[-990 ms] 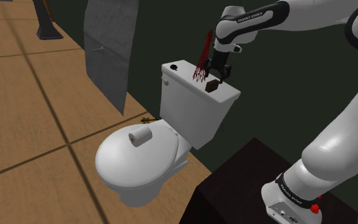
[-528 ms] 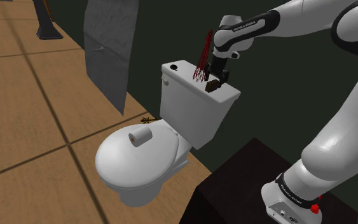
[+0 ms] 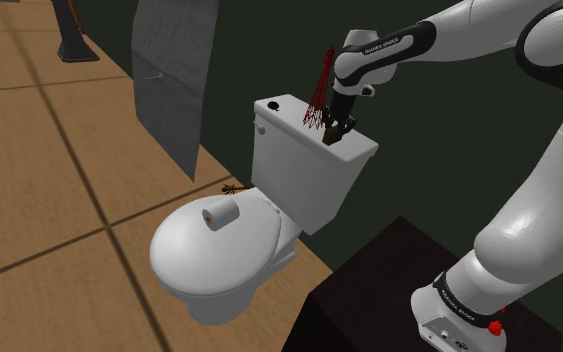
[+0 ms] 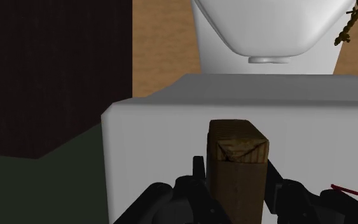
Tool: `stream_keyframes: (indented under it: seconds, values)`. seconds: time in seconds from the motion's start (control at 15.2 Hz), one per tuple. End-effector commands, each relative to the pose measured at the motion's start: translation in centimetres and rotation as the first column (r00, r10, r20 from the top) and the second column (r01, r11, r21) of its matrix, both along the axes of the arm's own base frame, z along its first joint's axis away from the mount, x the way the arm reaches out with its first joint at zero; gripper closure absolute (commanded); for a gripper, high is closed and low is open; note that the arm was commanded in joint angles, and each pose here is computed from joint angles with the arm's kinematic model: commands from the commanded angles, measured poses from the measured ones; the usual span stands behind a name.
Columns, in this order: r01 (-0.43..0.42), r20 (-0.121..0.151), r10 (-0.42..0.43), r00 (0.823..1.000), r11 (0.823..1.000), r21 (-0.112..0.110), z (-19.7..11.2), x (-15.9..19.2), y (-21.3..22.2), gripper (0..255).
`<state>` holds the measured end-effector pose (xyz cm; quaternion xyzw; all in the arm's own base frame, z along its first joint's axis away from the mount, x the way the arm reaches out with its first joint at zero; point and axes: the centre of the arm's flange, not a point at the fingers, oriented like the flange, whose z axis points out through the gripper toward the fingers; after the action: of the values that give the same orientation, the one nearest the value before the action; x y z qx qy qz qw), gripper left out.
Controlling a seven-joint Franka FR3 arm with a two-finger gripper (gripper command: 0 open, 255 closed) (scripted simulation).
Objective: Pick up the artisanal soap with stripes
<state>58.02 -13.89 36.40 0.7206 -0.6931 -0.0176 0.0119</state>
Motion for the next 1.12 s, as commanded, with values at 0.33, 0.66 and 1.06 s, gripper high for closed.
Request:
stream_keyframes:
  seconds: [0.33, 0.66, 1.06]
  values:
    - [0.000, -0.002, 0.000, 1.000, 1.000, 0.000, 0.4, -0.1, 0.0, 255]
    - [0.000, -0.002, 0.000, 1.000, 1.000, 0.000, 3.1, -0.1, 0.0, 255]
    - [0.000, -0.002, 0.000, 1.000, 1.000, 0.000, 6.2, -0.1, 0.0, 255]
